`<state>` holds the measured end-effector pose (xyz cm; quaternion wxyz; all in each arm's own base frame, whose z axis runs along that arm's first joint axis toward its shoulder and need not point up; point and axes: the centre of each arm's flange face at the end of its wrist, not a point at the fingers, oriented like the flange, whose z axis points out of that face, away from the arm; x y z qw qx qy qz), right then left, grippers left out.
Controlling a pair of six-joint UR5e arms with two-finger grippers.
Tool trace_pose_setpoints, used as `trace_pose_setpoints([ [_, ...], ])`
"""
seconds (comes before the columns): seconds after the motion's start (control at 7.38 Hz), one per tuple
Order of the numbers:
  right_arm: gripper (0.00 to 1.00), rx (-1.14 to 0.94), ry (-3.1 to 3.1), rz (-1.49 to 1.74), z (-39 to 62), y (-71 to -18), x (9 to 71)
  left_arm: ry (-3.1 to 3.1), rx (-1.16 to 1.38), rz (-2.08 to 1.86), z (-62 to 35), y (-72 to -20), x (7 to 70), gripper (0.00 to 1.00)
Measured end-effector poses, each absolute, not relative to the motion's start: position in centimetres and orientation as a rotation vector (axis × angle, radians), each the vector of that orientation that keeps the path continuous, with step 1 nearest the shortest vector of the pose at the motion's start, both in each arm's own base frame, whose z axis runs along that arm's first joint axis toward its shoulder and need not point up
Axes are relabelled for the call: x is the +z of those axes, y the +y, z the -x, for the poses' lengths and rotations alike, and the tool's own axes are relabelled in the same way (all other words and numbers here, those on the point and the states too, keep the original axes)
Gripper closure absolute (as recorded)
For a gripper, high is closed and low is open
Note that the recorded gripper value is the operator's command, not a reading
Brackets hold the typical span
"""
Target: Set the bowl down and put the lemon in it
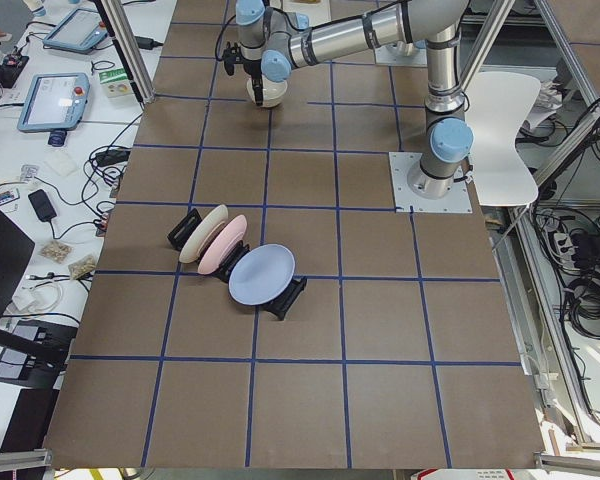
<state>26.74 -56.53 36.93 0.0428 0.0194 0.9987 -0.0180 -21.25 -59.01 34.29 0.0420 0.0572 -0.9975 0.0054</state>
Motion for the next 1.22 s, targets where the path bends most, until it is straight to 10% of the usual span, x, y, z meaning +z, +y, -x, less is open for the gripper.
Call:
trace_pose_setpoints([
  [0.81, 0.86, -0.006, 3.072, 0.113, -37.0, -56.9, 22.7, -3.093, 0.084, -0.061, 9.1, -56.0, 47.3, 0.00],
  [0.95, 0.63, 0.006, 3.080, 0.127, -37.3, -56.9, 21.7, -3.094, 0.096, -0.060, 9.1, -54.5, 48.4, 0.00],
  [1.08, 0.01, 0.017, 3.086, 0.132, -37.3, -56.8, 21.1, -3.094, 0.078, -0.058, 9.5, -53.0, 48.4, 0.00],
  [1.22, 0.00, 0.020, 3.094, 0.131, -37.2, -56.6, 20.9, -3.094, 0.049, -0.053, 9.9, -51.7, 47.5, 0.00],
])
